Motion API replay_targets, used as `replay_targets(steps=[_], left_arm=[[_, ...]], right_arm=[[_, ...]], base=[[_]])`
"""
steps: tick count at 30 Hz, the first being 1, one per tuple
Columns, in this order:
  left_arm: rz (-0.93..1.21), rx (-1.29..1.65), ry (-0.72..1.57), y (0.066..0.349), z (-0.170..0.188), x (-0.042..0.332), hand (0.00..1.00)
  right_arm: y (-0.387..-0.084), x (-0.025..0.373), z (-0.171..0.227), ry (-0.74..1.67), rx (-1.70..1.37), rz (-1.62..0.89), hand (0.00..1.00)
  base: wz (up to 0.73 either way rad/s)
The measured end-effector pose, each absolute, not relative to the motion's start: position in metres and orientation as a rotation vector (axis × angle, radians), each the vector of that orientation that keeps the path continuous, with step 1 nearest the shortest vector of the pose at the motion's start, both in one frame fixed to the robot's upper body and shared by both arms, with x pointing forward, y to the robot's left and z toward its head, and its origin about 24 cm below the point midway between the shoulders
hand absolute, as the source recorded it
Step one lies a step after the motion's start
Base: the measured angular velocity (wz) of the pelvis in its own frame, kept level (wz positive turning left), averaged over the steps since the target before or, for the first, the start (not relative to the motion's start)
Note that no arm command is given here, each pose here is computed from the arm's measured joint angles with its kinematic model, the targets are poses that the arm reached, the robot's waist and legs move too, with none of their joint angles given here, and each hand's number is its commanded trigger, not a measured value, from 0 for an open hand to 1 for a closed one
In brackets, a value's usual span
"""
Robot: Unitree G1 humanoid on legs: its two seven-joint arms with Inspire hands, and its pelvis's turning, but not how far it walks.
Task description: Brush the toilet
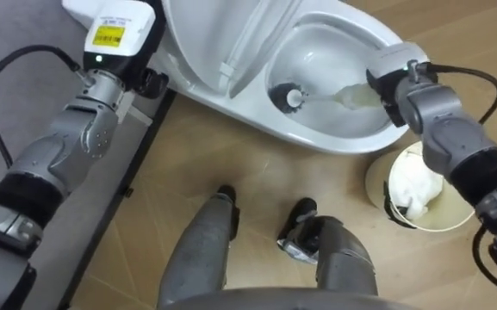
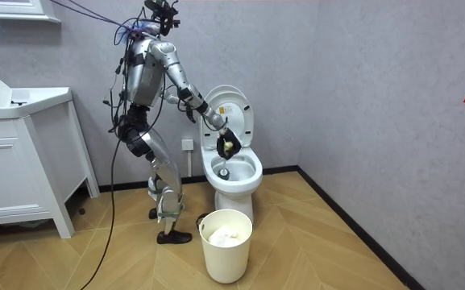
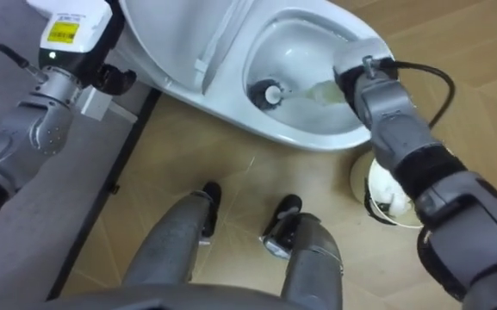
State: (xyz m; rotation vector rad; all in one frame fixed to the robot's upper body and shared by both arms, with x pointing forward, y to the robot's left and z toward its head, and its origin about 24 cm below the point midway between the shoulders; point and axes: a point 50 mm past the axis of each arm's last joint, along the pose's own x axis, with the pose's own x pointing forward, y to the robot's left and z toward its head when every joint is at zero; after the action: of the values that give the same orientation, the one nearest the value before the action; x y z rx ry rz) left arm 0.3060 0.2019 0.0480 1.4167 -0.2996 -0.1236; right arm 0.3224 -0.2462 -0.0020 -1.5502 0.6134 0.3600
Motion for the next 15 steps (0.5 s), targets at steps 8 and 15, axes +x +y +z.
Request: replay_targets(steps=[8,15], left_arm=[[-0.031,1.420,-0.423,0.198,0.067,0.311,0.00],[-0.035,1.438,-0.409,0.195,0.075,0.320,0.00]], right_arm=[[-0.277,0.321,-0.002,0.635,-1.073,0.049,1.00],[-0.275,0.331,0.013,0.563,-1.197,0.055,1.00]], base=[[0.10],[0.06]])
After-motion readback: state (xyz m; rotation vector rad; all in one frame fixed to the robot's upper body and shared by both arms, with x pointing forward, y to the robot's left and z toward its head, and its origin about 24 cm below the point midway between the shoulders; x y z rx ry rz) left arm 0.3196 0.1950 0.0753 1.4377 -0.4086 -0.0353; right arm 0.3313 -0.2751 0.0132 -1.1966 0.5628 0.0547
